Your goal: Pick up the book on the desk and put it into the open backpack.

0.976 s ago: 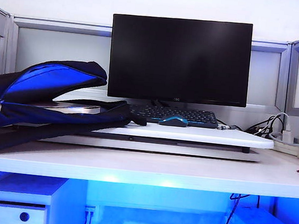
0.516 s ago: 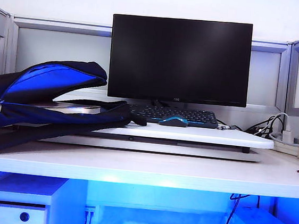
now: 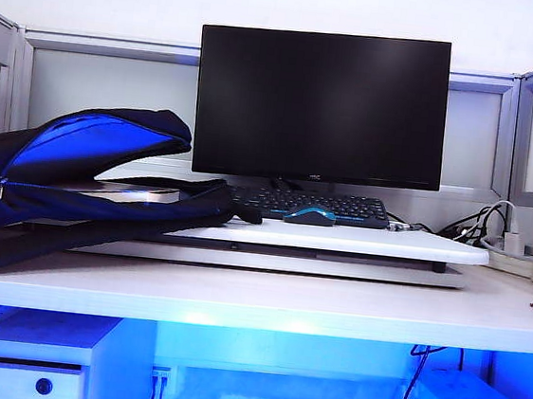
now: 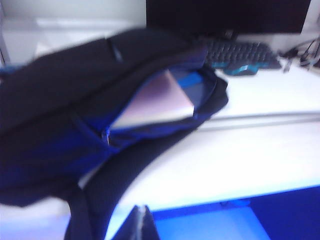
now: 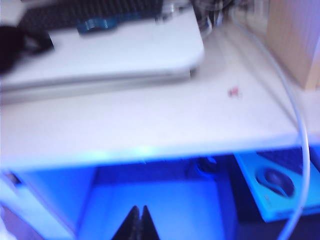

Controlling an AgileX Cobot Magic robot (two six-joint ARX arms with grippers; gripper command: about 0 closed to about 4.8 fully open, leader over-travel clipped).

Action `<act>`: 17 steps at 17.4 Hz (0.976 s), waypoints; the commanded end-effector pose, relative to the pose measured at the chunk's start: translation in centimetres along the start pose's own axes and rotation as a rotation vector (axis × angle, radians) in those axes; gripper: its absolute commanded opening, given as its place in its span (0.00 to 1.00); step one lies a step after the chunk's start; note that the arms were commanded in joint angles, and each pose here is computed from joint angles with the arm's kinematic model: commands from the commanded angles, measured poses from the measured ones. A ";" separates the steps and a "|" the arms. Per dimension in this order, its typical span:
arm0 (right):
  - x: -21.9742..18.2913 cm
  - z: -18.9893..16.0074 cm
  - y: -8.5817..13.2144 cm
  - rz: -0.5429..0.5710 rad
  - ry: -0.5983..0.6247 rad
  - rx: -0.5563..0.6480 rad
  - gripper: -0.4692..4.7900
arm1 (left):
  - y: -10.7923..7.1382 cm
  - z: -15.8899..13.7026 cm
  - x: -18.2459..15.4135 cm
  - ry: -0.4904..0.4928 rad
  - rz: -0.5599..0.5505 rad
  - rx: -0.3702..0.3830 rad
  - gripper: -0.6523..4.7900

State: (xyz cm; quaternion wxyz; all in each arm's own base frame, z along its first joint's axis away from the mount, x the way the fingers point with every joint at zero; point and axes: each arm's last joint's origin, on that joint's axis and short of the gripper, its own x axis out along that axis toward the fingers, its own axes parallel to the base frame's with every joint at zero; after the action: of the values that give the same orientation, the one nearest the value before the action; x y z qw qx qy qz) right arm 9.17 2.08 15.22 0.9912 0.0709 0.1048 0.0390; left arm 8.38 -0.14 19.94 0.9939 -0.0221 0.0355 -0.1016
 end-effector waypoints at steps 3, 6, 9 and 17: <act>0.0 -0.1 -0.3 -0.063 0.018 -0.098 0.08 | 0.6 -4.7 1.5 0.080 -0.003 -0.049 0.11; 0.0 0.0 -0.9 -0.119 0.016 -0.139 0.08 | 0.6 -4.8 1.5 0.083 -0.004 -0.005 0.11; 0.0 0.1 -1.7 -0.123 0.020 -0.116 0.08 | 0.6 -4.8 1.5 0.090 -0.005 -0.006 0.11; 0.0 0.1 -2.0 -0.100 0.027 -0.103 0.08 | 0.6 -4.8 1.5 0.088 0.019 -0.106 0.11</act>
State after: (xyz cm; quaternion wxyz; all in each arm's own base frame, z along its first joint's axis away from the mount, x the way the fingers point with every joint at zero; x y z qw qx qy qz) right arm 9.37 0.11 15.05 0.9933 0.0147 0.1148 -0.0044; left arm 9.63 -0.02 15.29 0.9907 -0.0661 0.0732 -0.0934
